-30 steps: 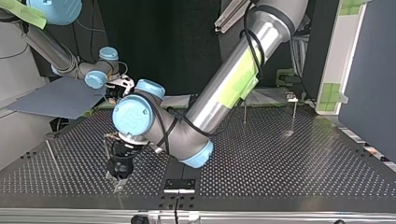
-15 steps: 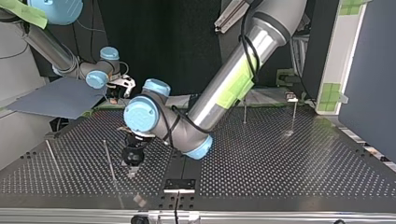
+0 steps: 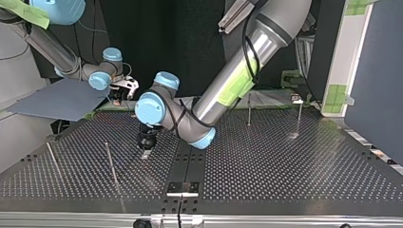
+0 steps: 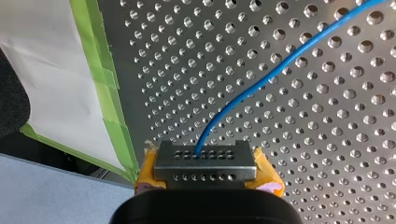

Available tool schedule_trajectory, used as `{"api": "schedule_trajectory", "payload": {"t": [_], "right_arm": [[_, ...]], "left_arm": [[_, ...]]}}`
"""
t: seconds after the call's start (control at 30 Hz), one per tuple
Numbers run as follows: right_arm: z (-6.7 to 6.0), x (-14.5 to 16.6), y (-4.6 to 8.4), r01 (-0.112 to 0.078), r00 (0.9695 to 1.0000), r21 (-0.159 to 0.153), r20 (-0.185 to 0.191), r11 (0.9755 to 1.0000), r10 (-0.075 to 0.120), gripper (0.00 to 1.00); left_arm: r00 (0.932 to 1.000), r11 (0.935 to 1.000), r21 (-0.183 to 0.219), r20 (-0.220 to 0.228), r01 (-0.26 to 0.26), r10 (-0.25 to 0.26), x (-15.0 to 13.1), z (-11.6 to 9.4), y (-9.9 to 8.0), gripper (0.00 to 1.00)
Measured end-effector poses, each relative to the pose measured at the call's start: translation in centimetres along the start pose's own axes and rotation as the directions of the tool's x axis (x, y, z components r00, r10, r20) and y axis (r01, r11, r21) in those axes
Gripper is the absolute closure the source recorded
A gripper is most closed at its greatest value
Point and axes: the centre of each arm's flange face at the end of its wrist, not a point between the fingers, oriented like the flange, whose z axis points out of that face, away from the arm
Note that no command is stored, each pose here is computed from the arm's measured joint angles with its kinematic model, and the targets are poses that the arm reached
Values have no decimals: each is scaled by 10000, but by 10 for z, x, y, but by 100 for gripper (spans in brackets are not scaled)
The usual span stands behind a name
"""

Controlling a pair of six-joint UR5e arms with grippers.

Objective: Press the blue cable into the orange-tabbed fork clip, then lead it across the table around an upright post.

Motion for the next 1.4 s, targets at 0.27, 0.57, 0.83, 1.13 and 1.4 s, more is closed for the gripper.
{"api": "schedule_trajectory", "payload": {"t": [0.27, 0.57, 0.83, 1.13, 1.4], "right_arm": [[0, 0, -1, 3, 10000, 20, 1, 10000, -3, 100], [-1, 0, -3, 12, 10000, 39, -5, 10000, -12, 100], [-1, 0, -4, 28, 10000, 67, -6, 10000, -28, 100], [-2, 0, -5, 46, 10000, 87, 2, 10000, -46, 100], [-2, 0, -6, 51, 10000, 98, 5, 9999, -51, 100]], "left_arm": [[9936, 9996, 85, -1096, -259, 267, 15, -11, 3, 0], [9898, 9995, 179, -1393, -276, 298, 5, -16, 2, 0], [9913, 9994, -127, -1279, -332, 313, -8, -20, 3, 0], [9933, 9987, -143, -1057, -484, 466, -30, -33, -14, 0], [9866, 9941, -13, -1228, -1085, 1075, -40, -58, -38, 0]]}}
